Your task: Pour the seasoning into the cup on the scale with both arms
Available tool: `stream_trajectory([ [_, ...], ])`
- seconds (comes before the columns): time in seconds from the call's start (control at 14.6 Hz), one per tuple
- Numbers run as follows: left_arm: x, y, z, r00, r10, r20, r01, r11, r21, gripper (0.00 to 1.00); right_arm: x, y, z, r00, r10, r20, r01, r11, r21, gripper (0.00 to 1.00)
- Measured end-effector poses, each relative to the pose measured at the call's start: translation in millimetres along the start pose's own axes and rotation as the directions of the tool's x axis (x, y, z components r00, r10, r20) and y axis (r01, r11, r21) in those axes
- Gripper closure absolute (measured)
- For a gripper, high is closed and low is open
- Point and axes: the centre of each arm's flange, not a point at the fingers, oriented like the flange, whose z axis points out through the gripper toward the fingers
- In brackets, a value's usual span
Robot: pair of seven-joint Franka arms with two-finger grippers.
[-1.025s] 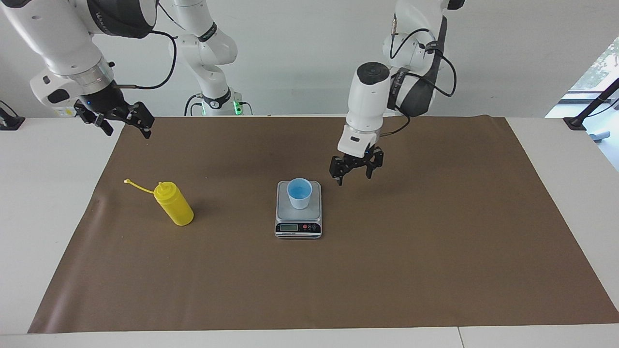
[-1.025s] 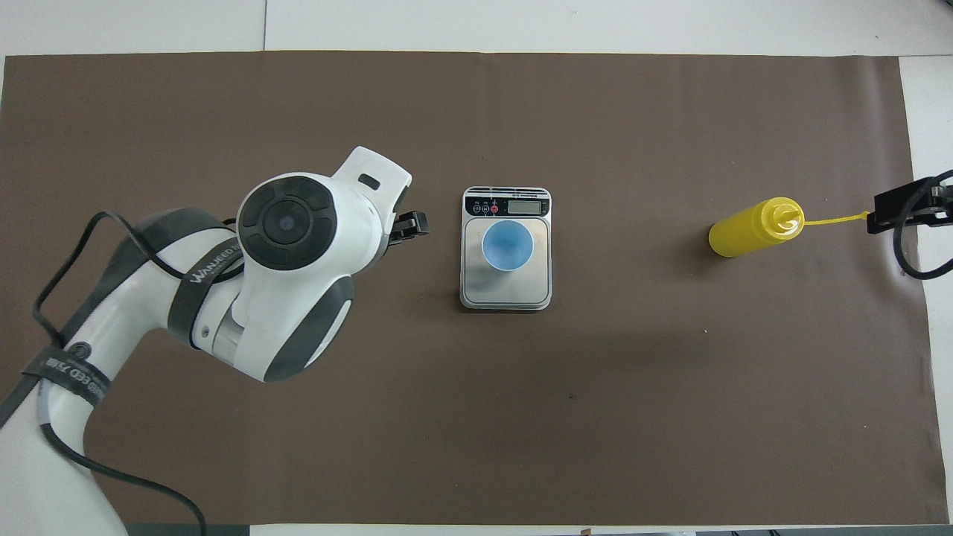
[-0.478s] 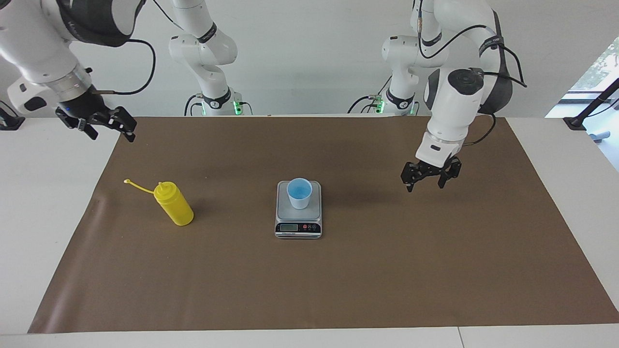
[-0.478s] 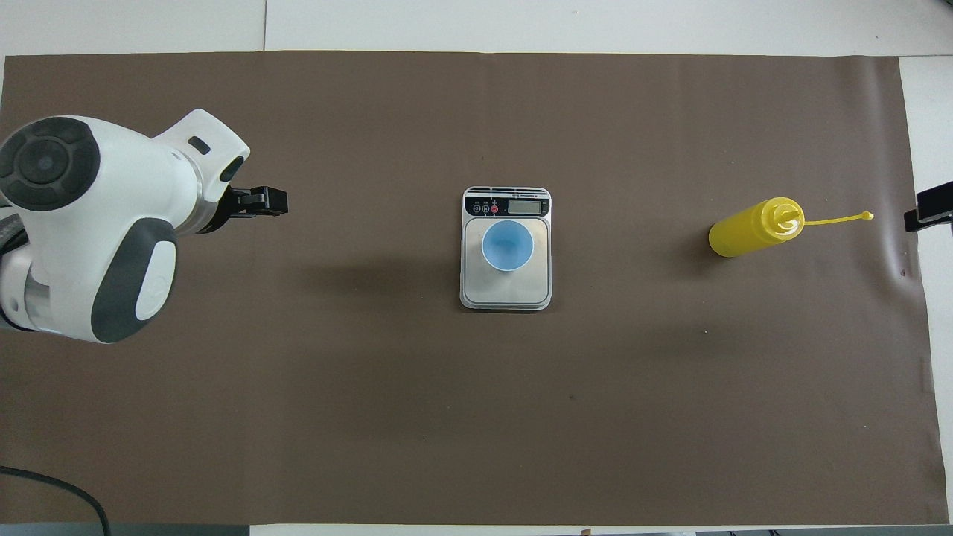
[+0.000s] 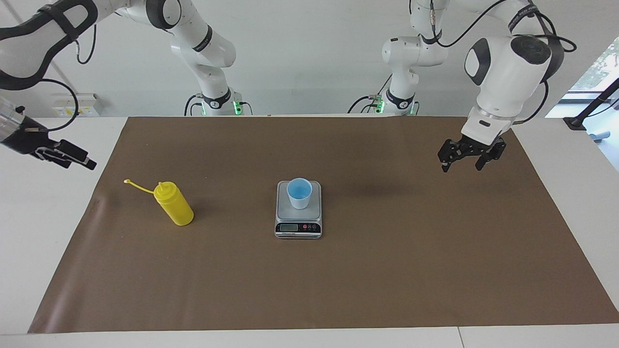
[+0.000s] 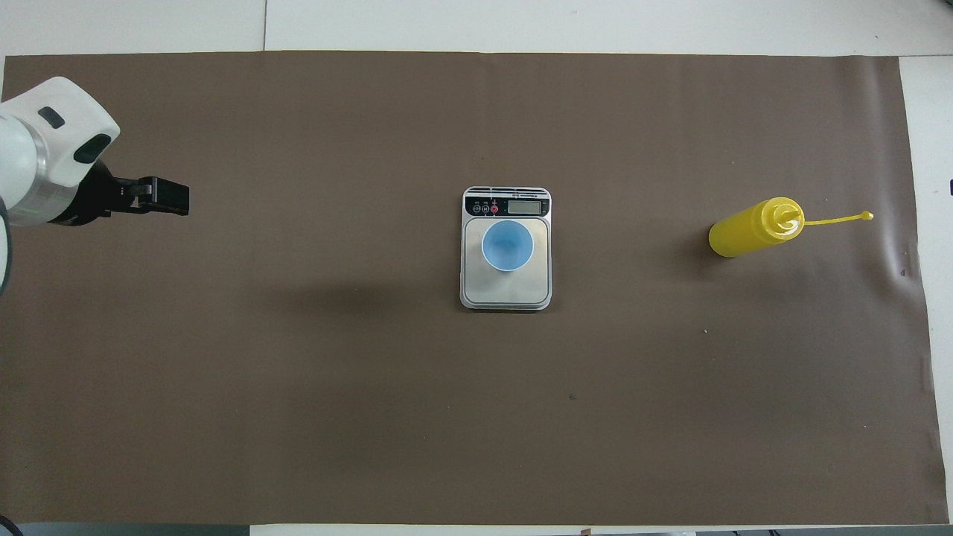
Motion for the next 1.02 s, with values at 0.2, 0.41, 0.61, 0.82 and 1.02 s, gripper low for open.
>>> stream_trajectory([
  [0.2,-1.9,-13.3,-33.4,0.999,0.025,0.028,-0.025,1.000,0.000,0.00,-5.0,9.2,-6.1,0.994,0.104,0.016,-0.105,0.992,0.074,0.00],
  [0.41,-6.2,-30.5,-60.5,0.998,0.017,0.055,-0.015,0.999,-0.033,0.00,-7.2,16.3,-5.8,0.975,0.217,0.039,-0.220,0.970,0.106,0.00],
  [0.61,-11.8,-33.1,-64.9,0.996,0.016,0.091,-0.012,0.999,-0.040,0.00,-11.2,32.3,-6.9,0.950,0.306,0.064,-0.312,0.940,0.140,0.00],
  [0.82,-17.5,-32.9,-63.4,0.992,0.017,0.122,-0.012,0.999,-0.041,0.00,-20.1,38.7,-8.7,0.938,0.330,0.108,-0.344,0.923,0.170,0.00],
  [1.02,-22.4,-32.9,-63.8,0.992,0.017,0.128,-0.012,0.999,-0.041,0.00,-26.6,47.3,-6.5,0.929,0.346,0.134,-0.365,0.916,0.167,0.00],
])
